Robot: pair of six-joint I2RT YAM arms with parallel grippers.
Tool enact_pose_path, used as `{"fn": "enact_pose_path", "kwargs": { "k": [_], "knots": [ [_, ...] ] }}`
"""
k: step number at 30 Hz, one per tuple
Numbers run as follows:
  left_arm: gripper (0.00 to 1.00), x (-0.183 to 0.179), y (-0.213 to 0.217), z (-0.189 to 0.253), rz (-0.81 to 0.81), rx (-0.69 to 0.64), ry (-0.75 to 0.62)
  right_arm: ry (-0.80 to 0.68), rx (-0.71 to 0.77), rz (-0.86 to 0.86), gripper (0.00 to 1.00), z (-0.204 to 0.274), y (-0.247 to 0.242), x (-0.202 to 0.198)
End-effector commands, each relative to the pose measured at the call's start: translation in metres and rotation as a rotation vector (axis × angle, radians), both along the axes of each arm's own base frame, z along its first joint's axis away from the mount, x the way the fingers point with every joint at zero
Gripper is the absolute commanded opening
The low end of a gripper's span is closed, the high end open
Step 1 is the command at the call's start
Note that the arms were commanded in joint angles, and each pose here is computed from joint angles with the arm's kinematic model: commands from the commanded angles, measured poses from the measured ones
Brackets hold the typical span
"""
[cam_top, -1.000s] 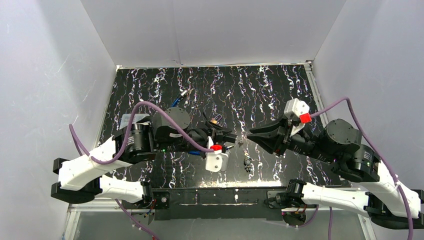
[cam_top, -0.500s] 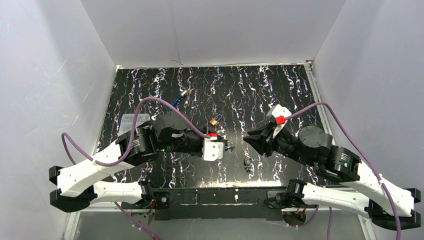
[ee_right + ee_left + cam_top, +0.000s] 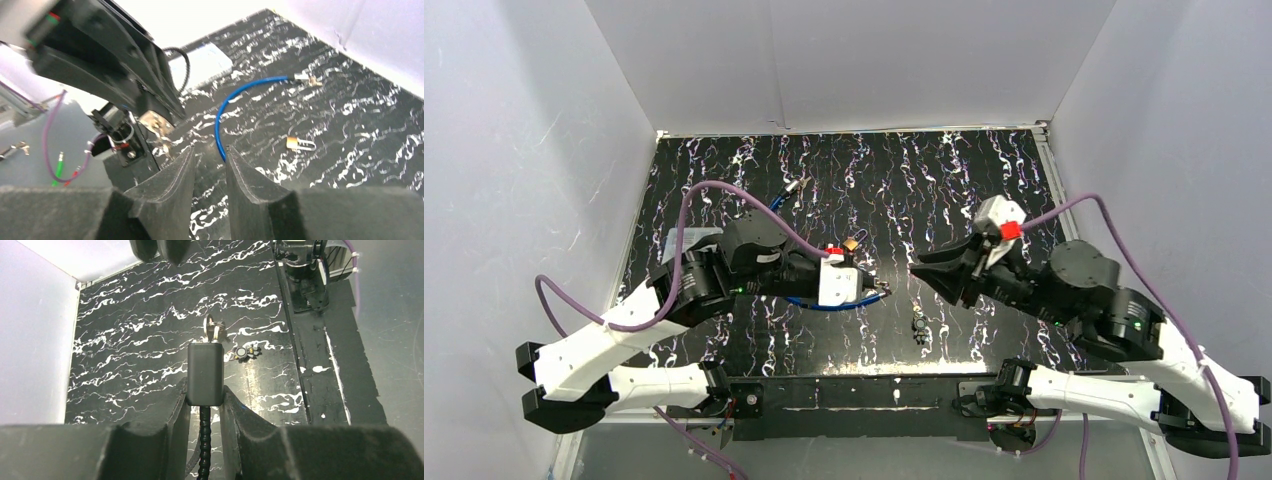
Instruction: Unlock with the key
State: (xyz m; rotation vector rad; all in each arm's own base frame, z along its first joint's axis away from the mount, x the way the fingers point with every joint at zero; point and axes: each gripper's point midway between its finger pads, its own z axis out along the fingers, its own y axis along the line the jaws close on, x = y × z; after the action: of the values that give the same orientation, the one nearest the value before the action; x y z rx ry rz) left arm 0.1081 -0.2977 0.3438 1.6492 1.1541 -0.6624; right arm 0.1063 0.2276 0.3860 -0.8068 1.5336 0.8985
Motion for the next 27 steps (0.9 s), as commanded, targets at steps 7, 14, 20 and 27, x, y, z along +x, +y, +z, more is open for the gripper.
{"fn": "enact_pose_path", "kwargs": {
  "k": [7,14,20,27],
  "knots": [
    [0.0,-0.008,-0.003,0.036,-0.063,-0.103,0.017,-0.055,0.066,0.268,0.38,0.062,0.01,-0.045],
    [0.0,-0.009,-0.001,0.038,-0.062,-0.115,0.054,-0.037,0.036,0.329,0.37,0.056,0.025,-0.049],
    [0.0,-0.011,-0.002,0.042,-0.073,-0.127,0.077,-0.038,-0.042,0.332,0.35,0.04,0.034,-0.044],
    [0.0,-0.011,-0.002,0.046,-0.076,-0.131,0.075,-0.044,-0.07,0.308,0.32,0.031,0.034,-0.038]
  ]
}}
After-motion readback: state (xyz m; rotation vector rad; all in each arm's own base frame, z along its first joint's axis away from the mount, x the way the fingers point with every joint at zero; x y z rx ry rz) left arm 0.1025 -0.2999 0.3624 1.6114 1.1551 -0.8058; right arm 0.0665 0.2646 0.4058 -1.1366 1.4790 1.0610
